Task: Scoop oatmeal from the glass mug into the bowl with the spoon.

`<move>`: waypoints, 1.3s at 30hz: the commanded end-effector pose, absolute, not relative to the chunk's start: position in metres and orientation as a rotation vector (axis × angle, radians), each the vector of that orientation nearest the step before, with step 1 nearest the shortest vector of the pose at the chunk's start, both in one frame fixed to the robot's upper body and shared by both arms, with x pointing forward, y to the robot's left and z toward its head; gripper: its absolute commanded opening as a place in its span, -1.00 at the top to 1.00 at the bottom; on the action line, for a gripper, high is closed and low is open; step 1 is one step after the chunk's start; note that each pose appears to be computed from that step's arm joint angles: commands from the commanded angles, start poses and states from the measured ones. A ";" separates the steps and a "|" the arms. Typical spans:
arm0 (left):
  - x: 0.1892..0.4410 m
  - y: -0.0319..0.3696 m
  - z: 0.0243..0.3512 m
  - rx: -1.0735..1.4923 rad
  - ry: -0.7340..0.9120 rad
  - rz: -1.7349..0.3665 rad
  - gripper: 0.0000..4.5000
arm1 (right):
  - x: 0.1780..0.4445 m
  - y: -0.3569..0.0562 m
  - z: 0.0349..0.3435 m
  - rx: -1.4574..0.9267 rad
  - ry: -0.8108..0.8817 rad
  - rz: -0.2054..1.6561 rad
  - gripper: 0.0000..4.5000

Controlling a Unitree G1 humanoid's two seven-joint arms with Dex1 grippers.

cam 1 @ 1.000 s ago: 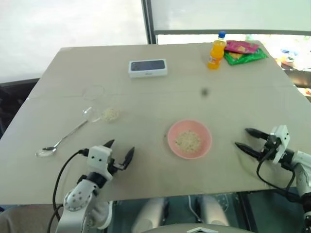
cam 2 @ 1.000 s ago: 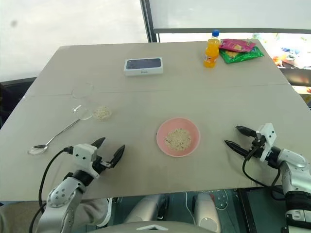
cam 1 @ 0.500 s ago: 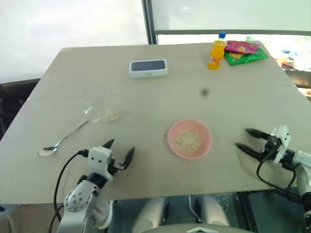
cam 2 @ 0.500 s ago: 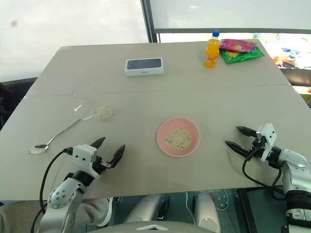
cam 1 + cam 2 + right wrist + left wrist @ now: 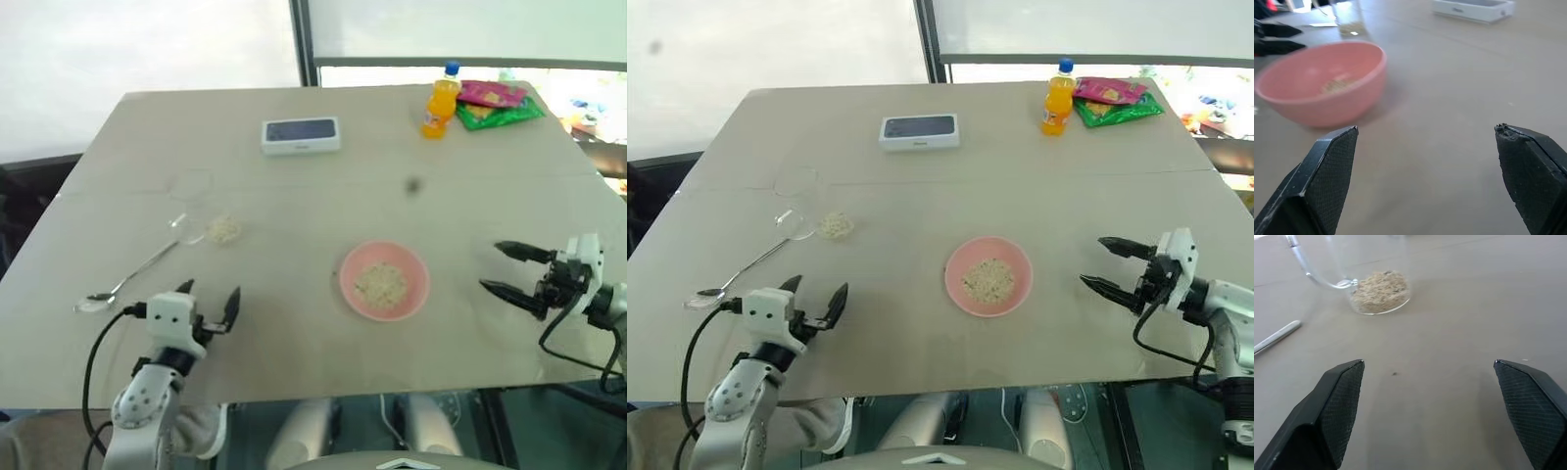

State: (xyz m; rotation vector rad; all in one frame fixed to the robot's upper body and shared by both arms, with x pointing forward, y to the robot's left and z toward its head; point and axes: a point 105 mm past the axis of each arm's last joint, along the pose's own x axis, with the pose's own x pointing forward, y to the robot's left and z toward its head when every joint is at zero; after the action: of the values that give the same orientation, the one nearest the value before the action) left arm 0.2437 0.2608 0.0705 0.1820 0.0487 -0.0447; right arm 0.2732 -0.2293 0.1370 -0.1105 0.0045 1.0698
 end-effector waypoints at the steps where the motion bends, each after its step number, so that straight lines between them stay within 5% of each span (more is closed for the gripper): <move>1: 0.249 0.294 0.104 0.215 0.024 0.079 -0.95 | 0.259 -0.195 0.187 -0.117 -0.084 1.249 -1.00; 11: 0.261 0.345 0.118 0.283 0.196 0.127 -0.95 | 0.247 -0.123 0.225 -0.100 -0.160 1.441 -1.00; 32: 0.248 0.422 0.082 0.191 0.645 0.080 -0.95 | 0.246 -0.129 0.226 -0.086 -0.179 1.322 -1.00; 35: 0.241 0.431 0.075 0.148 0.690 0.082 -0.64 | 0.246 -0.130 0.226 -0.071 -0.186 1.302 -1.00; 39: 0.230 0.438 0.063 0.086 0.732 0.108 0.15 | 0.247 -0.132 0.225 -0.063 -0.189 1.287 -1.00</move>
State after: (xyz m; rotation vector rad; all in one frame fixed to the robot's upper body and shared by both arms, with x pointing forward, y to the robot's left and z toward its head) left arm 0.2533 0.4232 0.0892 0.1266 0.6031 0.0344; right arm 0.2534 -0.1328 0.2131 -0.0365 -0.1276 1.2817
